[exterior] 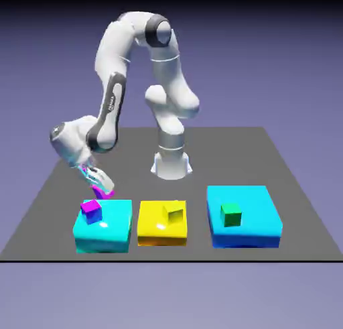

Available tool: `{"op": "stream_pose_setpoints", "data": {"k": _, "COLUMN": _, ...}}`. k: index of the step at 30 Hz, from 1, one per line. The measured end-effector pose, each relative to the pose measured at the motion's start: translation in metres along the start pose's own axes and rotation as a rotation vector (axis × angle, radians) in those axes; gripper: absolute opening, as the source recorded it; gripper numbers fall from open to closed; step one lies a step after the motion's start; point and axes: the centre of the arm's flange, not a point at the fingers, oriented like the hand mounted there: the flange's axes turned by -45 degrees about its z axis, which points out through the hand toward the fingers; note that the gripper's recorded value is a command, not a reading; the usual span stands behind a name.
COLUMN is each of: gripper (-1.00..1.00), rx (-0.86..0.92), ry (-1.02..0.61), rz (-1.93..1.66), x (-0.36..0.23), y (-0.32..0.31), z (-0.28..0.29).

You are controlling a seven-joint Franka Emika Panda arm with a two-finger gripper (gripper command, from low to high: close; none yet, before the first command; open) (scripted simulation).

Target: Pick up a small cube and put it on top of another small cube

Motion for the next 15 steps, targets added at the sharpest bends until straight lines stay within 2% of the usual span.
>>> {"op": "stream_pose_setpoints", "data": {"k": 6, "gripper": -1.00, "rx": 0.315, "ry": -0.133, "rz": 0.264, "x": 0.041, "y": 0.029, "z": -0.037}}
{"op": "stream_pose_setpoints", "data": {"k": 15, "gripper": -1.00, "rx": 0.041, "ry": -0.002, "rz": -0.085, "x": 0.031, "y": -0.042, "z": -0.065}}
